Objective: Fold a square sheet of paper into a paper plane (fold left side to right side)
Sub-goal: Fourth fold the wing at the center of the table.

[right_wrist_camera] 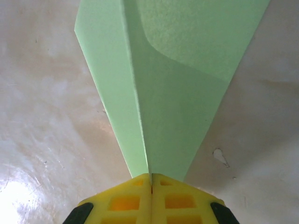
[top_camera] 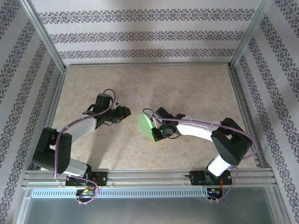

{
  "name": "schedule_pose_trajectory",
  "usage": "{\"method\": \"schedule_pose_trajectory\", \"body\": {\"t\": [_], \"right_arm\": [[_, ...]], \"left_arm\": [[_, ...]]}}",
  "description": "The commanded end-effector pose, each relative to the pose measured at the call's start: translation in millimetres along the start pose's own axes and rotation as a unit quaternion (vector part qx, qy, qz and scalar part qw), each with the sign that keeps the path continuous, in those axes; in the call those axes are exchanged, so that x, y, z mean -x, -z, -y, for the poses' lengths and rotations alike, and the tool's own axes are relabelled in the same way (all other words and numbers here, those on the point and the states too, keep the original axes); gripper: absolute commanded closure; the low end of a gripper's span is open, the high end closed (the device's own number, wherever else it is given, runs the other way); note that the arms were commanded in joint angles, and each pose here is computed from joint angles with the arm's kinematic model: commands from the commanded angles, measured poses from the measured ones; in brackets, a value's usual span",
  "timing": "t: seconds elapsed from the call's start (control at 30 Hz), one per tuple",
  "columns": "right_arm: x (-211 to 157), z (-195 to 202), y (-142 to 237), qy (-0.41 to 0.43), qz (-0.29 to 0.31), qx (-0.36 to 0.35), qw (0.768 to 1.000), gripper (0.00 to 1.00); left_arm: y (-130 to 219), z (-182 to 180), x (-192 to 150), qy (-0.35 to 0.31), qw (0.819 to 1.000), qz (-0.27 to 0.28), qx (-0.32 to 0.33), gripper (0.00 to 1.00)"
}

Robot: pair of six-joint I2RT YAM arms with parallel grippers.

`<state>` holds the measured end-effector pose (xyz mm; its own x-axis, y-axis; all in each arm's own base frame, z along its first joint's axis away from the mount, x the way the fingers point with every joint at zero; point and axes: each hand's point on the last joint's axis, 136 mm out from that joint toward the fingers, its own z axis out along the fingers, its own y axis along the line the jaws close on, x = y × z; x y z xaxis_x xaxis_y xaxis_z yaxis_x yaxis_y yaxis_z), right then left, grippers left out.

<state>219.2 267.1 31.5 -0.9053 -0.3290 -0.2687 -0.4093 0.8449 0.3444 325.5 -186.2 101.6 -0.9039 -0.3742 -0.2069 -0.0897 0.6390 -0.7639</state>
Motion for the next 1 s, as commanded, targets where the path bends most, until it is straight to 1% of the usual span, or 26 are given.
{"method": "schedule_pose_trajectory", "body": {"t": [0.0,0.27,0.43,0.5,0.7,0.97], "right_arm": [[0.7,-16.8,5.3,-0.009,0.006,0.086,0.996,1.0],[0.2,-10.4,-1.9,-0.038,0.011,0.133,0.99,1.0],[-1.4,-8.1,-6.0,-0.054,0.007,0.16,0.986,1.0],[-2.4,-7.8,-7.9,-0.056,0.004,0.168,0.984,1.0],[-3.4,-3.0,-10.5,-0.062,0.001,0.172,0.983,1.0],[-5.0,0.9,-13.0,-0.064,-0.001,0.169,0.984,1.0]], "left_arm": [[-2.8,-11.0,-21.7,-0.01,0.999,-0.033,0.023,0.7],[-19.1,-4.5,-38.5,-0.022,0.998,-0.06,0.026,0.7],[-36.0,5.3,-49.2,-0.032,0.996,-0.076,0.023,0.7],[-43.5,9.5,-51.1,-0.032,0.996,-0.077,0.02,0.66],[-64.8,24.0,-53.3,-0.037,0.996,-0.084,0.008,0.63],[-85.8,30.8,-48.9,-0.037,0.995,-0.088,0.0,0.63]]}}
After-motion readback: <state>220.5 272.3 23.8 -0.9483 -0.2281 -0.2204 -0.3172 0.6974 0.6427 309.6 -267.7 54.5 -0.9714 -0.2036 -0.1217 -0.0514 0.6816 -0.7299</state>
